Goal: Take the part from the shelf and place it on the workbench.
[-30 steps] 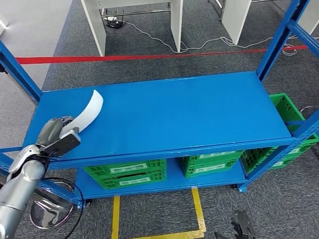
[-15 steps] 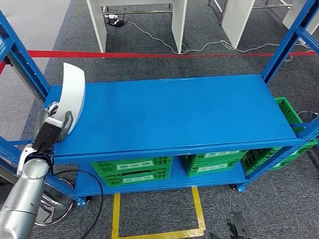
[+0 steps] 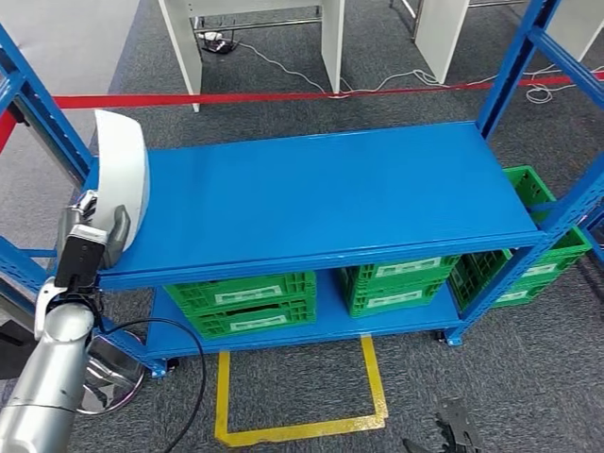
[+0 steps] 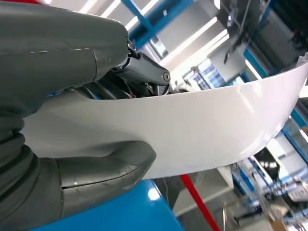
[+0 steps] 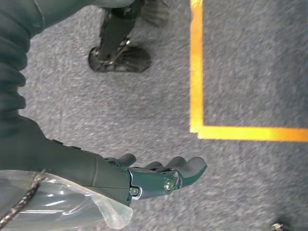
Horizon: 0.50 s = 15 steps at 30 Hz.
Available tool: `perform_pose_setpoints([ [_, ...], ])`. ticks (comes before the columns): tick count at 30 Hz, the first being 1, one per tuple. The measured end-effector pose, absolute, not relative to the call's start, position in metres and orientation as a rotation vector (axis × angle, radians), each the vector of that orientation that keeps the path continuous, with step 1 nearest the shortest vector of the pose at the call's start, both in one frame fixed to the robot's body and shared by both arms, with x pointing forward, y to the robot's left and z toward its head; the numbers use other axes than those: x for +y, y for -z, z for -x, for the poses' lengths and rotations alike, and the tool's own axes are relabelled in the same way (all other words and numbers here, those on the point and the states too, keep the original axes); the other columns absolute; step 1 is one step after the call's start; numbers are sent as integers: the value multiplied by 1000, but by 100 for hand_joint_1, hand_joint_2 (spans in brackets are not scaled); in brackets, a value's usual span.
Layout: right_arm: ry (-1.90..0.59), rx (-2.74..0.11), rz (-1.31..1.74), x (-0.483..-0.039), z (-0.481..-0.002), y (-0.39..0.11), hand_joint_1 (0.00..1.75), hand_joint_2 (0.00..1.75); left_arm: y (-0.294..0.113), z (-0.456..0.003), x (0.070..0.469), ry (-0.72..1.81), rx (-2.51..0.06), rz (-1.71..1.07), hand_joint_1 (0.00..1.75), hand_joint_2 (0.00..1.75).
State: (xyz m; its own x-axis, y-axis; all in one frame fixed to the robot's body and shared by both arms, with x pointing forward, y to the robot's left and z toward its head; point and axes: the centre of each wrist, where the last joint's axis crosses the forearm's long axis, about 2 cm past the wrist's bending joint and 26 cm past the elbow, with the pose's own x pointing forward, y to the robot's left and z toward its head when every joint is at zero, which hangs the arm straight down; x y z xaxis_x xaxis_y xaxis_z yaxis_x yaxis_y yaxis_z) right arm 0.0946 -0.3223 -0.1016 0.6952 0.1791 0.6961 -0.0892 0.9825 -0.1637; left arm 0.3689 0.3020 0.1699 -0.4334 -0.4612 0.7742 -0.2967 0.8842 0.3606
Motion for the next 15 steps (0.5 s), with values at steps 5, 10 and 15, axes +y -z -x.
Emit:
perform_pose_setpoints([
  [5,-153,-782,120,-322,-92,102,0,175,-176,-370,303,227,-2034,-681,175,175],
  [10,-156,-778,116,-320,-92,102,0,175,-200,-382,307,228,-2088,-771,175,175],
  [15,-155,-771,119,-318,-89,103,0,175,-230,-388,301,124,-2157,-718,175,175],
])
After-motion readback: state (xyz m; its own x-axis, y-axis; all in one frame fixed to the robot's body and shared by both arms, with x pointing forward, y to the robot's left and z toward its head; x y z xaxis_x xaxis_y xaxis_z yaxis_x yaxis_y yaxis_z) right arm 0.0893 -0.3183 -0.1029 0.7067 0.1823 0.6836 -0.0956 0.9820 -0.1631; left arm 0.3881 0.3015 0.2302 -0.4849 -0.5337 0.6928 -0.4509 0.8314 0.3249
